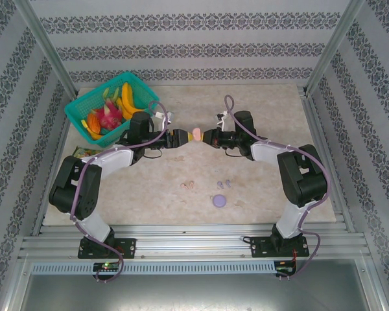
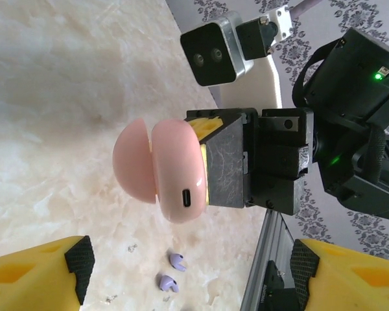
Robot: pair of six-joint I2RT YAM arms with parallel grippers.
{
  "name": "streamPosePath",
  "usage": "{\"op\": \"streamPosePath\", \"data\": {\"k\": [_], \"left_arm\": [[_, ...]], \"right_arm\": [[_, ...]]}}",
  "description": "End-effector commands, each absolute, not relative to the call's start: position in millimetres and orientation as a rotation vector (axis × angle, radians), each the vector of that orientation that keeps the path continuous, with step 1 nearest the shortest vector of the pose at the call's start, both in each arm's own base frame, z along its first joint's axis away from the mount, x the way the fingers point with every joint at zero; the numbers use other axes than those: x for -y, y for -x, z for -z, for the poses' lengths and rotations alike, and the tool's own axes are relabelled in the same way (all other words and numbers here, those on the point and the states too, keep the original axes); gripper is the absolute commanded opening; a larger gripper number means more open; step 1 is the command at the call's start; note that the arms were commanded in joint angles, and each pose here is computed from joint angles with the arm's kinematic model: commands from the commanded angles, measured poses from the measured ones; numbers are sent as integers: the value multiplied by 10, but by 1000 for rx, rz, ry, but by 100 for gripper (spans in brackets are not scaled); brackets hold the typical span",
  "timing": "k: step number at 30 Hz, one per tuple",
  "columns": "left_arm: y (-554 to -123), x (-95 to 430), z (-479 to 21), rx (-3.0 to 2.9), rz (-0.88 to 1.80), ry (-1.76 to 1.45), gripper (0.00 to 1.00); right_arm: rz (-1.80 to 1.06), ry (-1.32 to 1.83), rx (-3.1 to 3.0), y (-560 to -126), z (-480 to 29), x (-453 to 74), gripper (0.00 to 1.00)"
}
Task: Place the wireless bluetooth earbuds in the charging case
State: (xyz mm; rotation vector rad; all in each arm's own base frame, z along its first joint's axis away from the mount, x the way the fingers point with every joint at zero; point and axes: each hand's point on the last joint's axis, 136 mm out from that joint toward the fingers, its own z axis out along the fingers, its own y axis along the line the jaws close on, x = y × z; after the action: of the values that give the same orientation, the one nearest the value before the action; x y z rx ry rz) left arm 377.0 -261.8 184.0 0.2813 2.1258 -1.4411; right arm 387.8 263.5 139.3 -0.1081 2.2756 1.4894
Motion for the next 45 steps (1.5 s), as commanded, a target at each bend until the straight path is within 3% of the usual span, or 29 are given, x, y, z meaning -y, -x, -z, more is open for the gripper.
{"op": "streamPosePath", "data": {"k": [1, 5, 16, 34, 45], "left_arm": [[-3801, 2543, -2103, -2091, 1380, -323, 87], [-3800, 2423, -2125, -2134, 1315, -316, 100], [-3760, 2196, -1974, -2302, 1157, -311, 100], [-3457, 2065, -1902, -2424, 1122, -238, 100], [-3521, 2090, -2014, -2440, 1123, -261, 100]], "right_arm": [[-1413, 172, -2266, -3954, -1513, -2605, 0], [-1359, 204, -2284, -3986, -1557, -2587, 0], [-1166, 317, -2370, -4016, -1509, -2620, 0], [-951, 505, -2469, -3891, -1382, -2827, 0], [-916, 557, -2466, -3915, -1383, -2941, 0]]}}
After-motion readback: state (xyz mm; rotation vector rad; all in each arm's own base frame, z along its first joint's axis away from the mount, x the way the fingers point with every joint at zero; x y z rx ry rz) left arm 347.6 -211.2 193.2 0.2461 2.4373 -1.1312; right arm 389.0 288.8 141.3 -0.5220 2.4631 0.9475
